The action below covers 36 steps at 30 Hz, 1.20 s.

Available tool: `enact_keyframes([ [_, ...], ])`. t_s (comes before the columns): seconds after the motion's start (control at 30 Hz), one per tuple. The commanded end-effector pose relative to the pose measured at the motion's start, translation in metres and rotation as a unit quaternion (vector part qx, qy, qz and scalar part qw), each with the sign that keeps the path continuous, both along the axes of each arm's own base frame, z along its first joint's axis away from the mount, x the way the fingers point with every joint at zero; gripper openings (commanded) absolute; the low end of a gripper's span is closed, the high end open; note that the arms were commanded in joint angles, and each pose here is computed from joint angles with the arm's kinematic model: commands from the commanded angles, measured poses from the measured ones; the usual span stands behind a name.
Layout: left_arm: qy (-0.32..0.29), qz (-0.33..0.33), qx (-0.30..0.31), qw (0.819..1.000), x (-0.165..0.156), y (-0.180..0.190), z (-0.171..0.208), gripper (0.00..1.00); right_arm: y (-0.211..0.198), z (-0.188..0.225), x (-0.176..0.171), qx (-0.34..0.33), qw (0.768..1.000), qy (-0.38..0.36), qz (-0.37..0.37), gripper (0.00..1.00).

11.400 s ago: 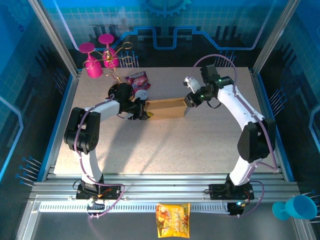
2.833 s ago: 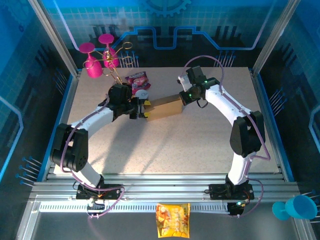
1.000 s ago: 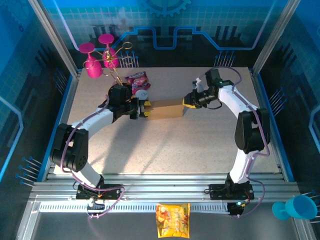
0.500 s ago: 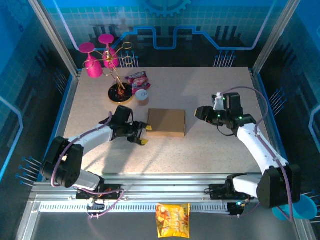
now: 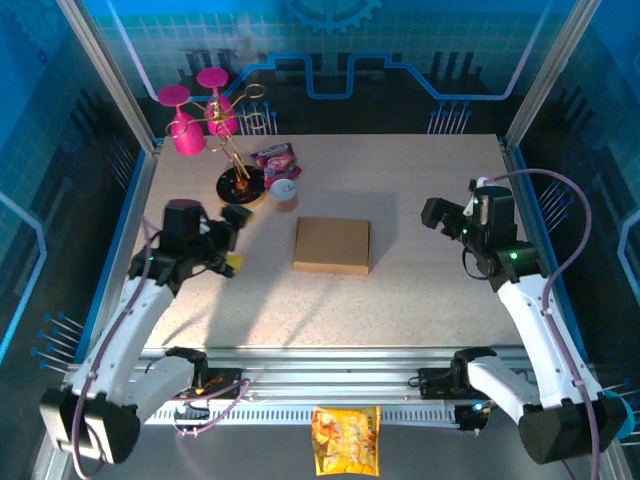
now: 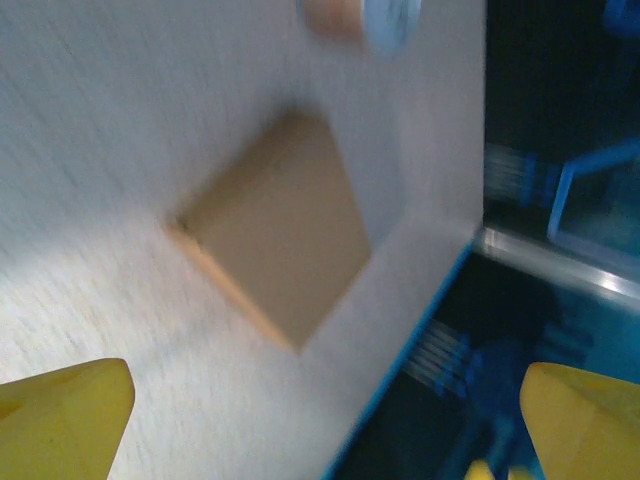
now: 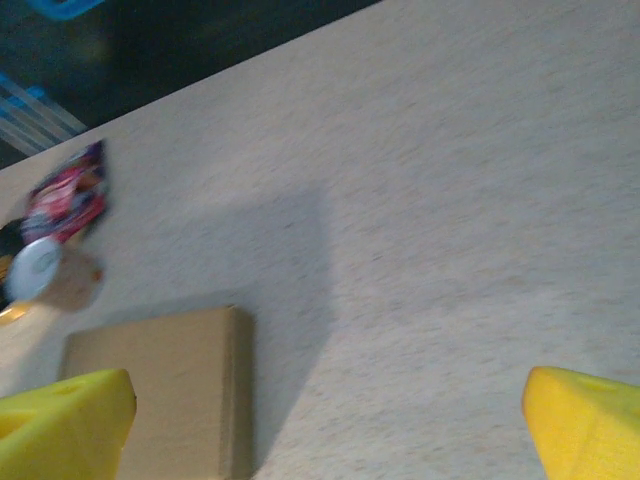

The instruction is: Fold the paper box

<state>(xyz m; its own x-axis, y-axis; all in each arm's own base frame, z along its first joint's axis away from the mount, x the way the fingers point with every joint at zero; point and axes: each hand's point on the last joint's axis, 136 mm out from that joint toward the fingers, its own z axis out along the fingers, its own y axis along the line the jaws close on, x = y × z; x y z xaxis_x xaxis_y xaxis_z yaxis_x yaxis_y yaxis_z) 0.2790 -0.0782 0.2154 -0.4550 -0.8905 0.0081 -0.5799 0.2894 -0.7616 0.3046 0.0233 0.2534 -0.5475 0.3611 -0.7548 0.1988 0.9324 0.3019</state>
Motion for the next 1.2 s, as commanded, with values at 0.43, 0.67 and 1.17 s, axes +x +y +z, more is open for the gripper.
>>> enact_keyframes([
  [0.43, -0.158, 0.01, 0.535, 0.83, 0.035, 0.12, -0.064, 0.99, -0.011, -0.138, 0.041, -0.199, 0.969, -0.092, 0.113, 1.0],
  [0.67, -0.17, -0.077, 0.552, 0.813, 0.104, 0.105, -0.102, 0.99, -0.011, -0.132, 0.089, -0.13, 0.97, -0.159, 0.128, 1.0],
  [1.17, -0.258, -0.108, 0.544, 0.791, 0.115, 0.094, -0.118, 0.99, 0.01, -0.155, 0.093, -0.167, 0.96, -0.153, 0.163, 1.0],
])
